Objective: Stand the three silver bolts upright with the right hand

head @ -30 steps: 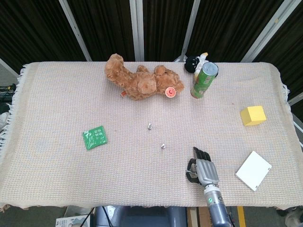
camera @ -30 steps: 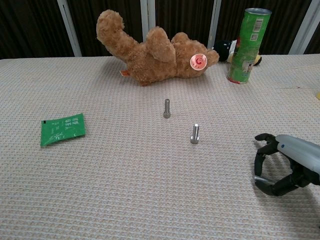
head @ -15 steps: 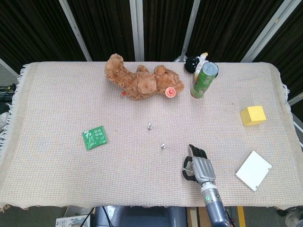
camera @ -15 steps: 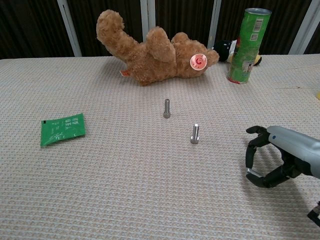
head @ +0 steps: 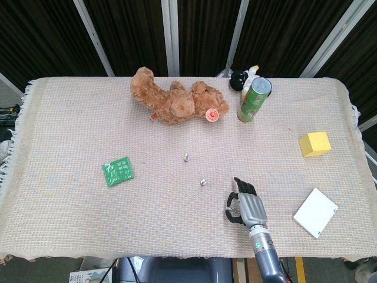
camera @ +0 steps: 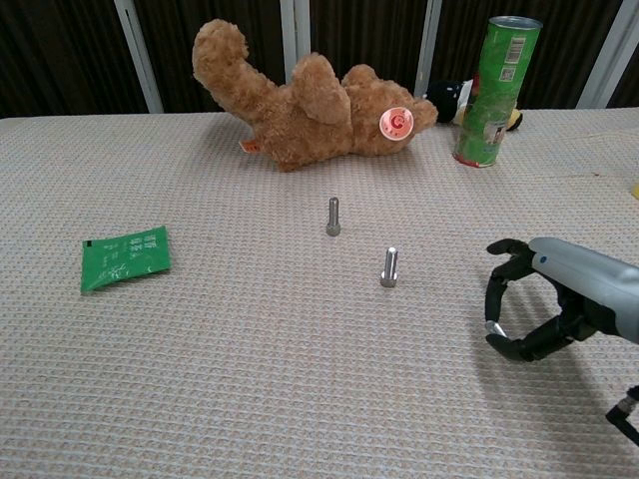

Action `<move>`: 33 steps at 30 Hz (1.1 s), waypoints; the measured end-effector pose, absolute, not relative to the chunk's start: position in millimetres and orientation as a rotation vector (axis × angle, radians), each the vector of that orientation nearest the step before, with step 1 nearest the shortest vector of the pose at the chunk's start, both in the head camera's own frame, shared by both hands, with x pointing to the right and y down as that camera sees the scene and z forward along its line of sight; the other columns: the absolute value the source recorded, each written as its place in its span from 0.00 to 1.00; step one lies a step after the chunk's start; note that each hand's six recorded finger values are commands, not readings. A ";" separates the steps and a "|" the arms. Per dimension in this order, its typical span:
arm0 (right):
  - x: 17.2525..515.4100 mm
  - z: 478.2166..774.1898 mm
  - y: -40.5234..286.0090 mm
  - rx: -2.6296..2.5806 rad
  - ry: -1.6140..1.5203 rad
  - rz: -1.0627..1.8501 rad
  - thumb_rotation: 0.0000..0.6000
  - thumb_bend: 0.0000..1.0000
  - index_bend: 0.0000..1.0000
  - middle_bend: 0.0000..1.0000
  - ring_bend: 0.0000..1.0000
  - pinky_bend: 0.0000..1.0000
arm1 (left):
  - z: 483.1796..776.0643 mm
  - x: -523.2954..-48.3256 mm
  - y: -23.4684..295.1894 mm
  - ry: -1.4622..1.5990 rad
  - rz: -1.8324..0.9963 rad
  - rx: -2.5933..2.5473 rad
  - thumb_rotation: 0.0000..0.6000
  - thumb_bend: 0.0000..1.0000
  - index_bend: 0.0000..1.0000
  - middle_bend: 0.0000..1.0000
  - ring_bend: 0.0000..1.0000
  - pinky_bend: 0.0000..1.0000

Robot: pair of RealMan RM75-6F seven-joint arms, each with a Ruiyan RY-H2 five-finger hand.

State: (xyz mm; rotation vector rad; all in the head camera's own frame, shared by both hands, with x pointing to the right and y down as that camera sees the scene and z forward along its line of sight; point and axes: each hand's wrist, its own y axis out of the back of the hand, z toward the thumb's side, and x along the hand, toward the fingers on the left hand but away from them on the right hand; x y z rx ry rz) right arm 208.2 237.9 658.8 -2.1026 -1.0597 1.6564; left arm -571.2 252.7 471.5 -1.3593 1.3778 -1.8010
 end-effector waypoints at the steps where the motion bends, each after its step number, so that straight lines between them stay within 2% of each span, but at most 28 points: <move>1: 208.3 658.3 237.5 -2.102 -1.062 1.655 1.00 0.37 0.60 0.00 0.00 0.04 | 471.4 -571.2 252.8 1.378 -1.801 -1.359 1.00 0.07 0.09 0.01 0.00 0.09; 33: 213.9 654.4 234.5 -2.106 -1.087 1.649 1.00 0.37 0.60 0.00 0.00 0.04 | 470.8 -572.5 254.0 1.368 -1.809 -1.347 1.00 0.07 0.09 0.01 0.00 0.09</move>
